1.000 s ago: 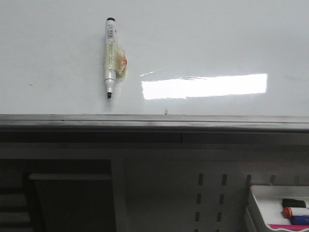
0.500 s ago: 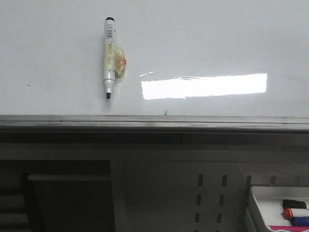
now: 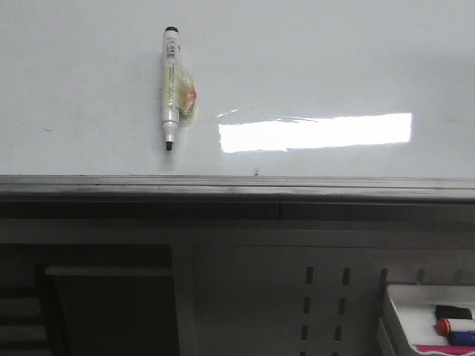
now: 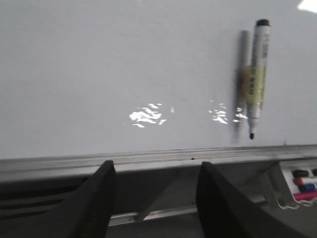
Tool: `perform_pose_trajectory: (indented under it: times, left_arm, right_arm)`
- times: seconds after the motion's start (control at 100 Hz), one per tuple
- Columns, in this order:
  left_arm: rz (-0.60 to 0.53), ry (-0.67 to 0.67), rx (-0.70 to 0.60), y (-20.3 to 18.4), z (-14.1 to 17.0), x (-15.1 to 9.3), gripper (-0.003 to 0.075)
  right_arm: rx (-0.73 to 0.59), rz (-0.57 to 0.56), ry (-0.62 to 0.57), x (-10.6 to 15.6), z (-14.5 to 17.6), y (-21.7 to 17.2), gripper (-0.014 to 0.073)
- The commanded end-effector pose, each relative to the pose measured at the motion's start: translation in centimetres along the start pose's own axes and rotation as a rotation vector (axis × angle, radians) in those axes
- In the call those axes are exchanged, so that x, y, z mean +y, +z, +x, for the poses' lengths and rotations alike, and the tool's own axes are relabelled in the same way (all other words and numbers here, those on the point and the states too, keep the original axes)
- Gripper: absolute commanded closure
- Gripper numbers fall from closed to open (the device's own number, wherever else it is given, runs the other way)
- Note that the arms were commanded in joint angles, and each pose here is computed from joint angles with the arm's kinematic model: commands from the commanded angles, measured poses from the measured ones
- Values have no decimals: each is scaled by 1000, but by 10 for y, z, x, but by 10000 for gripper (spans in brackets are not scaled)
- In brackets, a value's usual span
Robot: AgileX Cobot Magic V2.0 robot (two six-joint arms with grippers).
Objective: Write number 4 on whiteboard
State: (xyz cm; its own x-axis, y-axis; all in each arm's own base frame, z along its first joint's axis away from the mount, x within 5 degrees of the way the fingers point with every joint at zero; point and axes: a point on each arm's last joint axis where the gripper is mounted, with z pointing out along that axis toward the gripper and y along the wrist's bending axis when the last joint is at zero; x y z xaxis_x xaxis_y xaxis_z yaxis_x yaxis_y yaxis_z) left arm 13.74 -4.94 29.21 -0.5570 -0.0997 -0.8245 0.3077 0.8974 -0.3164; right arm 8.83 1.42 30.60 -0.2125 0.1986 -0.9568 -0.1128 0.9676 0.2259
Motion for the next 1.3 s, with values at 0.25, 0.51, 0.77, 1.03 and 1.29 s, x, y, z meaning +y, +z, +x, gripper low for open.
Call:
perform_pose_trajectory:
  times: [0.25,0.51,0.77,1.03,1.29]
  left_arm:
    - [179,36,79,82,-41,-41,373]
    - [204,55,138,137,-34,-74,373]
    - [97,30,112,168,-26,-66,394]
    - [93,37,105,170,-28,-67,736]
    - [267,416,194,150,-39,-87,741]
  right_arm:
    - [-87,-97,-74,13,-18,12,219]
    - [-69,-94,-75,13,-17,17,219]
    - [-70,-94,-75,13,-17,17,219]
    - [-78,-96,-74,13,-18,17,219]
    - [88,-190,-340,29,-24,20,222]
